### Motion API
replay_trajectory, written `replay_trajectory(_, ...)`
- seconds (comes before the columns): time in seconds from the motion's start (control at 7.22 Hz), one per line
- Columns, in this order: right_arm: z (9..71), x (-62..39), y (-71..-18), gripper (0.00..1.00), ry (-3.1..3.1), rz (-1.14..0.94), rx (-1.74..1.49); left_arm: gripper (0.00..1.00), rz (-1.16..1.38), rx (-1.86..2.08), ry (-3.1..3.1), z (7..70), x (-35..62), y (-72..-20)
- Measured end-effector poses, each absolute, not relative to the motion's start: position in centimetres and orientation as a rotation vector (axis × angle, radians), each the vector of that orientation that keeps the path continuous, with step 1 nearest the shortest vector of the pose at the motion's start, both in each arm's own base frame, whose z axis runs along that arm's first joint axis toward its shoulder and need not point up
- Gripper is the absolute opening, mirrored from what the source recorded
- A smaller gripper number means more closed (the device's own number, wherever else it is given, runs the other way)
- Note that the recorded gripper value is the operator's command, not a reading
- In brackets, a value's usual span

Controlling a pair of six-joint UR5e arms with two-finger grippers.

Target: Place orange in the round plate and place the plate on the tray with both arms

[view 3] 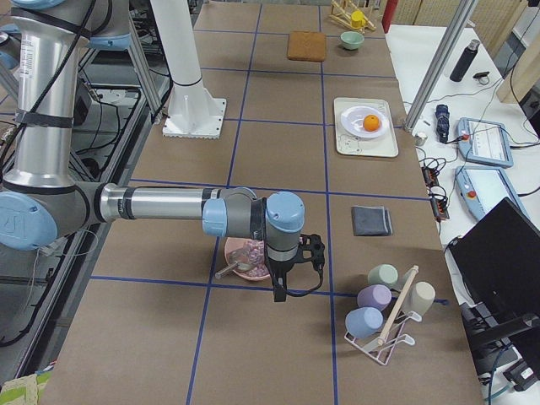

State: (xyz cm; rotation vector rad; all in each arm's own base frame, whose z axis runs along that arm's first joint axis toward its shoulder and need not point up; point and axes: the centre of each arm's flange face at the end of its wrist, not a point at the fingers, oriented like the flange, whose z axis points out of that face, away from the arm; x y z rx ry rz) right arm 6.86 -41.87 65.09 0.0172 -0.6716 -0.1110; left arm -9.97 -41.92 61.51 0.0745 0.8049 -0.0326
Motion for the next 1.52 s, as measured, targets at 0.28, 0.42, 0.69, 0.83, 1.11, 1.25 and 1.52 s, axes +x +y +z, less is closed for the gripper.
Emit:
replay_trajectory(0.28,65.09,6.85,-41.87,1.0,-0.672,-0.111,0.017,0.98,-0.033,0.074,0.801,61.53,-10.0,-41.94)
replay_trajectory(0.42,65.12,6.85,-41.84,1.0,-0.672,-0.111,0.016,0.98,-0.033,0.074,0.792,61.55,-10.06,-41.97)
replay_trajectory(0.69,65.14,6.84,-41.81,1.0,-0.674,-0.11,0.016,0.98,-0.033,0.075,0.779,61.54,-10.16,-42.01)
replay_trajectory(0.83,65.14,6.83,-41.8,1.0,-0.675,-0.11,0.016,0.98,-0.033,0.075,0.778,61.53,-10.17,-42.02)
replay_trajectory(1.11,65.13,6.81,-41.79,1.0,-0.677,-0.11,0.016,0.98,-0.034,0.075,0.777,61.52,-10.17,-42.02)
replay_trajectory(1.25,65.12,6.8,-41.79,1.0,-0.679,-0.11,0.016,0.98,-0.035,0.075,0.777,61.52,-10.17,-42.02)
replay_trajectory(1.52,65.11,6.79,-41.79,1.0,-0.68,-0.11,0.016,0.98,-0.035,0.075,0.777,61.52,-10.17,-42.02)
